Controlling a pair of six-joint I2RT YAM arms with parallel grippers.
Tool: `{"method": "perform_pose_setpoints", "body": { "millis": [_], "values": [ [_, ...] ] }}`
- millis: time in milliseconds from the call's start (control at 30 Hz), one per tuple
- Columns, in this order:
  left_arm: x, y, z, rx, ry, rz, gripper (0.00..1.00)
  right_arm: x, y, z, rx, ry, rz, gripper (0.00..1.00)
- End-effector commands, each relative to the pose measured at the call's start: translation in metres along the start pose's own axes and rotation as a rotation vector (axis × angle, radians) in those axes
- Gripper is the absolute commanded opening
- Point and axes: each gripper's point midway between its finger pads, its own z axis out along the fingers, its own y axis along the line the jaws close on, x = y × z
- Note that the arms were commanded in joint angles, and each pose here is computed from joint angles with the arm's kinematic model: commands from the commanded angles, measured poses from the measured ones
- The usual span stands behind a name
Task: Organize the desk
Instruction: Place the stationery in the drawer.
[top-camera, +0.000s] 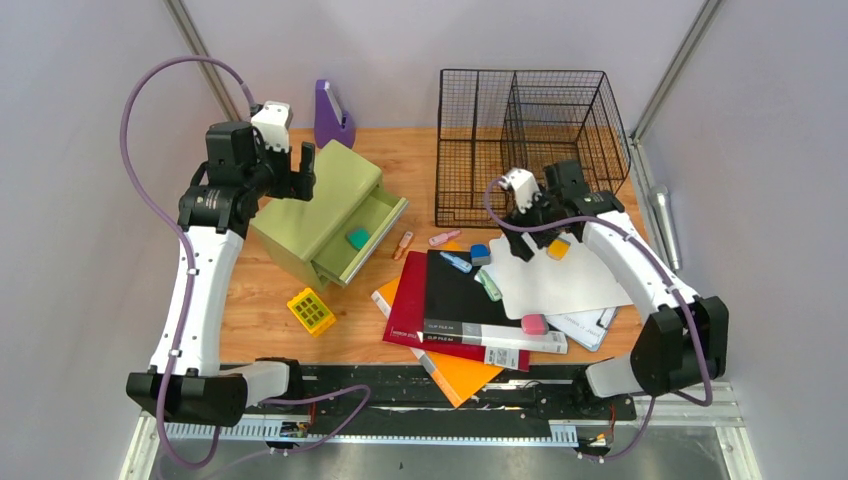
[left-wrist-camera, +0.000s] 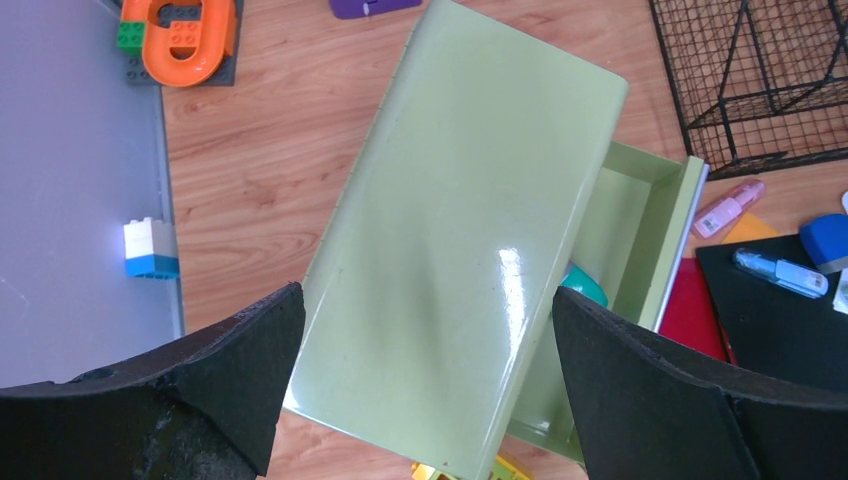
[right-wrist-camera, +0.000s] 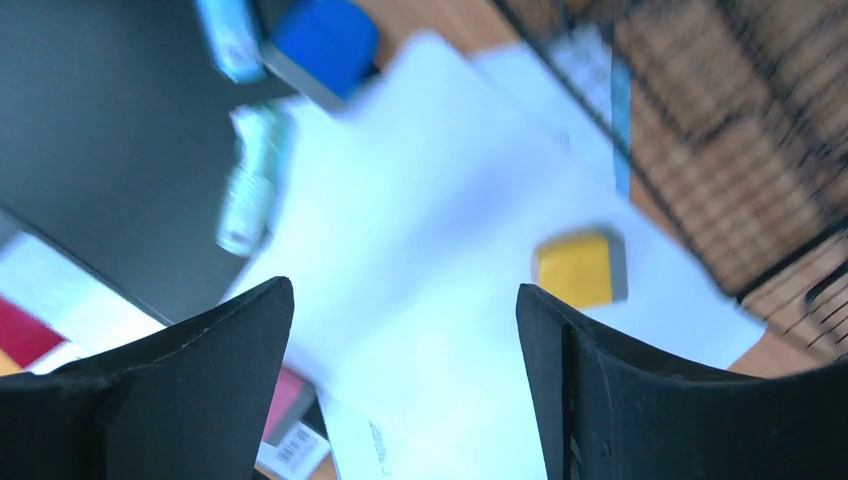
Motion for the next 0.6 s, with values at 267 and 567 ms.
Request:
{"method": "perform_pose_setpoints", "body": {
  "millis": [267, 567],
  "values": [
    [-0.011, -0.010, -0.010, 0.059, -0.067, 0.020, 1.00, 0.127, -0.096, 0.038, 0.263, 0.215, 0.067, 0.87],
    [-0.006, -0.009, -0.010, 0.052, -0.067, 0.028, 1.00, 0.123, -0.127, 0.060, 0.308, 0.146, 0.083, 0.88]
  ]
}}
